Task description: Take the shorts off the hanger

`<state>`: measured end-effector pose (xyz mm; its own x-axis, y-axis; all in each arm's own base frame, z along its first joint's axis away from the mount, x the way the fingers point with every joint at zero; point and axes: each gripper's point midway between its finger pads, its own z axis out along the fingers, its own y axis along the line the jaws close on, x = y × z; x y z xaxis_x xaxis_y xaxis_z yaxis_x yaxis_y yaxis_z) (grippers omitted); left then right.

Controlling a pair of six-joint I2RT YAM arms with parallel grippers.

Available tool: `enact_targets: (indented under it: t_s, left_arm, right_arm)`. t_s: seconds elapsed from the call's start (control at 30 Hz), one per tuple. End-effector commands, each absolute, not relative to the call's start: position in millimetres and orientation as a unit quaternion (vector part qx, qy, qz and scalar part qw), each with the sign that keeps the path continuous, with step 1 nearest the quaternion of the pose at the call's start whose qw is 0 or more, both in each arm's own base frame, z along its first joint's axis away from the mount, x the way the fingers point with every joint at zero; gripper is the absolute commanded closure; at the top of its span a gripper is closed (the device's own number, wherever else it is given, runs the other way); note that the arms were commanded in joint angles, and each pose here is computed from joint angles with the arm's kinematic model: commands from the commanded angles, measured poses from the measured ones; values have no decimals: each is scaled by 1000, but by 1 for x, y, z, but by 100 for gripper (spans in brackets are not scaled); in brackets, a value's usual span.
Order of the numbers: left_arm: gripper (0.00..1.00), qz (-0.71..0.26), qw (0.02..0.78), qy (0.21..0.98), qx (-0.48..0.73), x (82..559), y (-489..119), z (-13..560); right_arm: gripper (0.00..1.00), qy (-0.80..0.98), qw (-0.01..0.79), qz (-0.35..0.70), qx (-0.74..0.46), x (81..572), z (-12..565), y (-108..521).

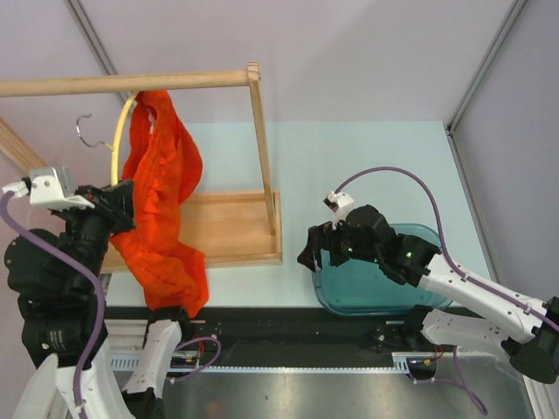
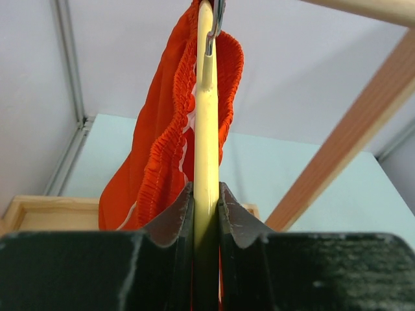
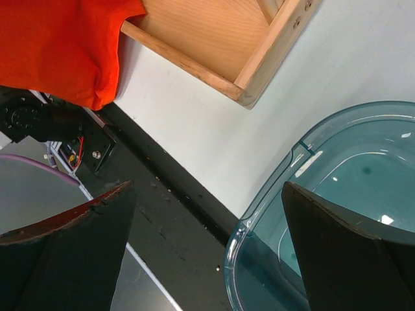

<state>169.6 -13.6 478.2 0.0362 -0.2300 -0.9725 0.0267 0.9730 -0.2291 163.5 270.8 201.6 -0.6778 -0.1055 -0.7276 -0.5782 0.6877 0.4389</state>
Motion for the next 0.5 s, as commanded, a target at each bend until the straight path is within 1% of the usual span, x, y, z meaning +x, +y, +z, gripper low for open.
enact_targets:
  t_s: [0.0, 0.03, 0.2, 0.33, 0.47]
  left_arm:
    - [99, -136, 785, 605, -6, 152, -39, 517]
    - [100, -139, 778, 612, -3, 156, -41, 507]
    - [100, -134, 794, 592, 25, 152, -45, 497]
    - [100, -148, 788, 595, 53, 156, -55, 488]
    - [100, -143, 785, 601, 42, 152, -52, 481]
  right_arm:
    - [0, 838, 361, 355, -204, 167, 220, 279]
    - [0, 839, 359, 353, -205, 167, 218, 280]
    - [0, 839, 354, 357, -208, 168, 218, 285]
    - [0, 840, 353, 356, -210, 167, 216, 284]
    - [0, 838, 358, 353, -210, 167, 219, 282]
